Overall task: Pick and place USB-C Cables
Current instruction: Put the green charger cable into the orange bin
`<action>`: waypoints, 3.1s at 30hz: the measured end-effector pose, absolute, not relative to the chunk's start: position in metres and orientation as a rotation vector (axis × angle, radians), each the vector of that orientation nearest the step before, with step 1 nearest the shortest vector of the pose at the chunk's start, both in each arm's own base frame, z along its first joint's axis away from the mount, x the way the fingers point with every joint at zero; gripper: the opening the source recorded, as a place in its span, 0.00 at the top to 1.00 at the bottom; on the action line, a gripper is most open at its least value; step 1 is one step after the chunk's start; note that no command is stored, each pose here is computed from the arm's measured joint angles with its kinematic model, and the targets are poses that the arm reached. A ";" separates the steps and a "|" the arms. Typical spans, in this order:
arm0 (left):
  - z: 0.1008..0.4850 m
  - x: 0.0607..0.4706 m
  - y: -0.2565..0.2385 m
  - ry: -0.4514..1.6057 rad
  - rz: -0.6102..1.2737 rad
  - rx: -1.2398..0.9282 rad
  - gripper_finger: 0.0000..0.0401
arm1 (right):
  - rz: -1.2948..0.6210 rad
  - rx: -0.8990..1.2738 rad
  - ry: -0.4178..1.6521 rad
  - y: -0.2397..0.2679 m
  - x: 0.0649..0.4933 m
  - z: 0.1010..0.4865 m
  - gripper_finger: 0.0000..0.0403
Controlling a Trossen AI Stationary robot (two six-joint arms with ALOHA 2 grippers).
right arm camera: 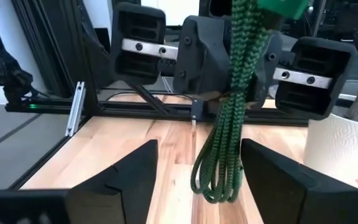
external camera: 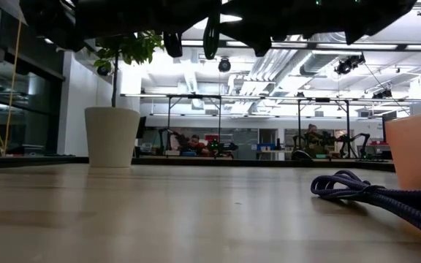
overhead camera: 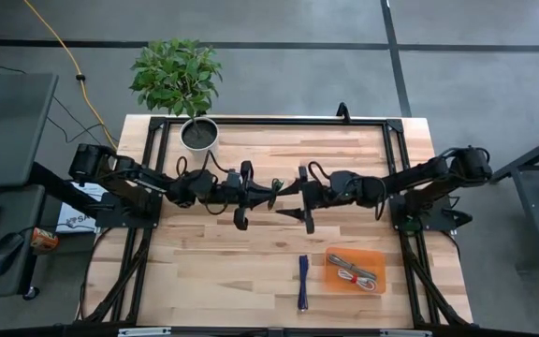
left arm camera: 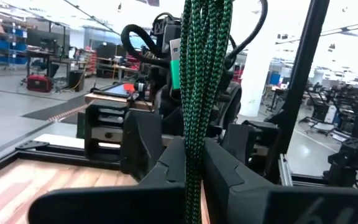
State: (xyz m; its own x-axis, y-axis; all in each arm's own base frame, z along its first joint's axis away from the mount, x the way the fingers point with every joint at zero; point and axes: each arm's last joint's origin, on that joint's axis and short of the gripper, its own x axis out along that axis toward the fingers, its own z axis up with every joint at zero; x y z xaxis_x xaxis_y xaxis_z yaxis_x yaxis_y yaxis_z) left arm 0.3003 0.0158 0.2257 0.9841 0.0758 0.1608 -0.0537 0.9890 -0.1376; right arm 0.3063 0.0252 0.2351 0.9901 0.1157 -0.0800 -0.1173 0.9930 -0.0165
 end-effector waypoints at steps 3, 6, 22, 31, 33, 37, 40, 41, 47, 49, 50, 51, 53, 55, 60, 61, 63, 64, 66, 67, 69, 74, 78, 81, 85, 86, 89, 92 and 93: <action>0.226 0.300 0.016 -0.167 0.065 -0.134 1.00 | 0.113 -0.007 0.066 0.024 0.310 0.237 0.41; 0.227 0.300 0.016 -0.177 0.075 -0.135 1.00 | 0.134 0.000 0.060 0.025 0.316 0.235 0.40; 0.226 0.301 0.015 -0.168 0.071 -0.134 1.00 | 0.140 0.001 0.062 0.023 0.336 0.233 0.45; 0.226 0.301 0.014 -0.167 0.068 -0.135 1.00 | 0.138 0.002 0.066 0.022 0.336 0.233 0.85; 0.226 0.301 0.014 -0.166 0.066 -0.135 1.00 | 0.138 0.004 0.071 0.022 0.336 0.232 0.95; 0.226 0.301 0.014 -0.166 0.067 -0.138 0.98 | 0.137 0.004 0.073 0.022 0.336 0.232 0.92; 0.226 0.301 0.014 -0.166 0.066 -0.152 0.94 | 0.138 0.004 0.076 0.022 0.336 0.232 0.91; 0.226 0.301 0.014 -0.165 0.066 -0.152 0.93 | 0.138 0.005 0.076 0.022 0.336 0.232 0.93; 0.226 0.301 0.015 -0.166 0.072 -0.143 0.78 | 0.140 0.007 0.090 0.023 0.336 0.231 0.96; 0.225 0.301 0.015 -0.164 0.075 -0.144 0.71 | 0.141 0.017 0.093 0.023 0.336 0.230 0.95; 0.226 0.301 0.015 -0.163 0.075 -0.143 0.68 | 0.140 0.020 0.099 0.023 0.336 0.230 0.95; 0.226 0.301 0.015 -0.162 0.075 -0.140 0.64 | 0.140 0.021 0.109 0.023 0.335 0.230 0.95; 0.226 0.301 0.015 -0.162 0.076 -0.131 0.58 | 0.136 0.021 0.139 0.022 0.332 0.231 0.97; 0.228 0.299 0.016 -0.145 0.080 -0.127 0.53 | 0.109 0.017 0.179 0.021 0.325 0.236 0.98; 0.239 0.287 0.019 -0.073 0.098 -0.107 0.47 | -0.013 -0.018 0.272 0.017 0.295 0.250 0.98; 0.242 0.284 0.020 -0.062 0.102 -0.102 0.46 | -0.041 -0.023 0.285 0.017 0.286 0.250 0.98; 0.247 0.279 0.020 -0.051 0.105 -0.093 0.46 | -0.091 -0.010 0.300 0.015 0.266 0.249 0.98; 0.249 0.277 0.020 -0.043 0.106 -0.087 0.46 | -0.114 0.006 0.303 0.014 0.255 0.247 0.98; 0.251 0.274 0.019 -0.031 0.109 -0.070 0.46 | -0.153 0.043 0.292 0.013 0.231 0.241 0.98; 0.251 0.274 0.019 -0.028 0.111 -0.063 0.46 | -0.169 0.063 0.279 0.013 0.219 0.237 0.98; 0.252 0.273 0.019 -0.029 0.113 -0.051 0.46 | -0.203 0.100 0.258 0.012 0.198 0.228 0.98; 0.249 0.273 0.027 -0.004 0.159 -0.036 0.46 | -0.198 0.140 0.161 0.014 0.163 0.216 0.98; 0.244 0.269 0.033 -0.025 0.173 -0.049 0.46 | -0.182 0.145 0.112 0.015 0.154 0.218 0.98; 0.238 0.265 0.033 -0.031 0.174 -0.049 0.46 | -0.177 0.141 0.114 0.016 0.153 0.217 0.98; 0.235 0.264 0.033 -0.020 0.174 -0.049 0.46 | -0.177 0.122 0.126 0.016 0.154 0.216 0.98; 0.235 0.264 0.033 -0.020 0.174 -0.048 0.46 | -0.177 0.121 0.128 0.016 0.154 0.216 0.98; 0.235 0.264 0.033 -0.021 0.174 -0.048 0.46 | -0.177 0.122 0.123 0.016 0.155 0.216 0.98; 0.235 0.264 0.033 -0.021 0.174 -0.048 0.46 | -0.176 0.124 0.122 0.016 0.155 0.217 0.98; 0.235 0.264 0.033 -0.021 0.173 -0.048 0.46 | -0.176 0.124 0.121 0.016 0.155 0.217 0.98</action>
